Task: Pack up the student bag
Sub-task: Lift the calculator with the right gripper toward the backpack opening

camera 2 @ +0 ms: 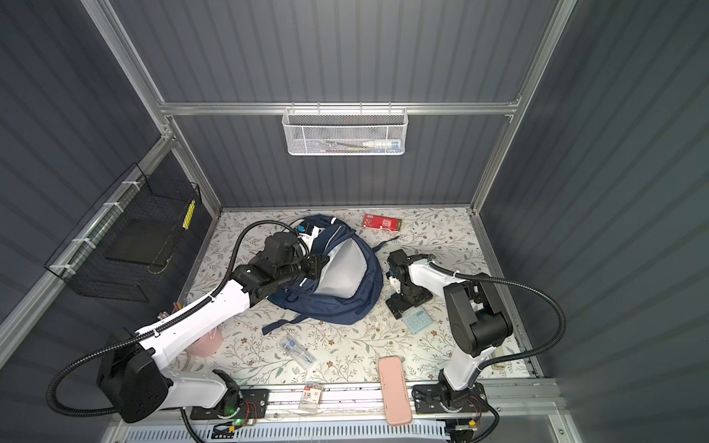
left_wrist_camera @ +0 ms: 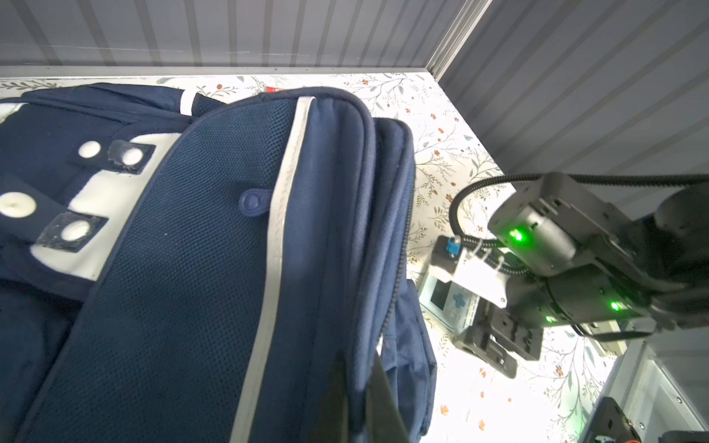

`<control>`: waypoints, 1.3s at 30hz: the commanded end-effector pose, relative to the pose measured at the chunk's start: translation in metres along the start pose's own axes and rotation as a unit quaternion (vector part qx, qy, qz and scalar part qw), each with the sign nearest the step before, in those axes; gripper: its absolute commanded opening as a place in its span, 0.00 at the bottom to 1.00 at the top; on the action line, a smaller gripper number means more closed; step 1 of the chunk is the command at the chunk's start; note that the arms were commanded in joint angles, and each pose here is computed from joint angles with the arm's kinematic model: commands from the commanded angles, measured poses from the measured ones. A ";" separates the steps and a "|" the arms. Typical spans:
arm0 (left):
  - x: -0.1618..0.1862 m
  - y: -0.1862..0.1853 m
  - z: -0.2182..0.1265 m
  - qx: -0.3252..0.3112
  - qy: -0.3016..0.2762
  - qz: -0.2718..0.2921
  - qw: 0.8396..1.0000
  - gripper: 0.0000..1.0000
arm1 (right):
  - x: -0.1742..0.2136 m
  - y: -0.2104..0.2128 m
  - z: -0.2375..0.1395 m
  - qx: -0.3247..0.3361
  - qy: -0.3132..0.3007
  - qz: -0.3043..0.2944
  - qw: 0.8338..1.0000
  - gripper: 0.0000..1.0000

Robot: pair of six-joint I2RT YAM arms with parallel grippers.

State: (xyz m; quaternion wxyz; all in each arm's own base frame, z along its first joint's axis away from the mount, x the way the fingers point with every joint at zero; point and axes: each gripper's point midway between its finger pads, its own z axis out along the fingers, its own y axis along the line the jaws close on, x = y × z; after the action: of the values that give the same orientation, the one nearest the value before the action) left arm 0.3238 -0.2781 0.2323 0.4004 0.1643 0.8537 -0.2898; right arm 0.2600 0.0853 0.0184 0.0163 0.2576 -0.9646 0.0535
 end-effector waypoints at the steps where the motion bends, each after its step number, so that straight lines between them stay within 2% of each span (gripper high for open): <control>1: 0.000 0.001 0.001 0.004 -0.001 -0.013 1.000 0.00 | 0.023 -0.001 0.008 0.012 0.053 -0.013 0.998 0.99; 5: -0.001 0.001 -0.002 0.003 -0.002 -0.011 1.000 0.00 | 0.029 -0.001 0.008 0.010 0.094 -0.015 0.995 0.98; 9: 0.000 0.002 -0.003 0.000 0.000 -0.011 1.000 0.00 | 0.031 0.008 0.011 -0.016 0.100 -0.027 0.994 0.95; 12: 0.002 0.002 0.000 0.003 -0.001 -0.015 1.000 0.00 | 0.030 0.002 0.018 0.003 0.099 -0.028 0.995 0.90; 18: 0.002 -0.001 0.008 0.012 0.010 -0.018 1.000 0.00 | 0.021 0.000 0.016 0.011 0.058 -0.024 0.998 0.80; 21: 0.000 -0.001 0.008 0.010 0.006 -0.020 1.000 0.00 | 0.012 0.002 0.008 0.004 0.024 -0.023 0.999 0.79; 29: 0.000 0.001 0.009 0.004 0.007 -0.023 1.000 0.00 | 0.000 -0.009 -0.050 0.029 -0.059 0.018 0.998 0.76; 32: -0.001 0.000 0.010 0.008 0.008 -0.024 1.000 0.00 | -0.008 0.002 -0.075 0.027 -0.092 0.010 0.995 0.77; 36: -0.008 -0.003 0.006 0.012 -0.002 -0.025 1.000 0.00 | -0.038 0.026 -0.106 0.016 -0.130 -0.009 0.991 0.78; 39: -0.015 -0.007 -0.001 0.016 -0.010 -0.025 1.000 0.00 | -0.077 0.051 -0.125 -0.034 -0.165 -0.010 0.986 0.79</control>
State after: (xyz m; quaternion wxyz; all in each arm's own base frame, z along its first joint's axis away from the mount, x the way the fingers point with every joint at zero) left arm 0.3252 -0.2835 0.2267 0.3878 0.1579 0.8566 -0.3014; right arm 0.2913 0.1519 0.1239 -0.1269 0.2835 -0.9503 0.0215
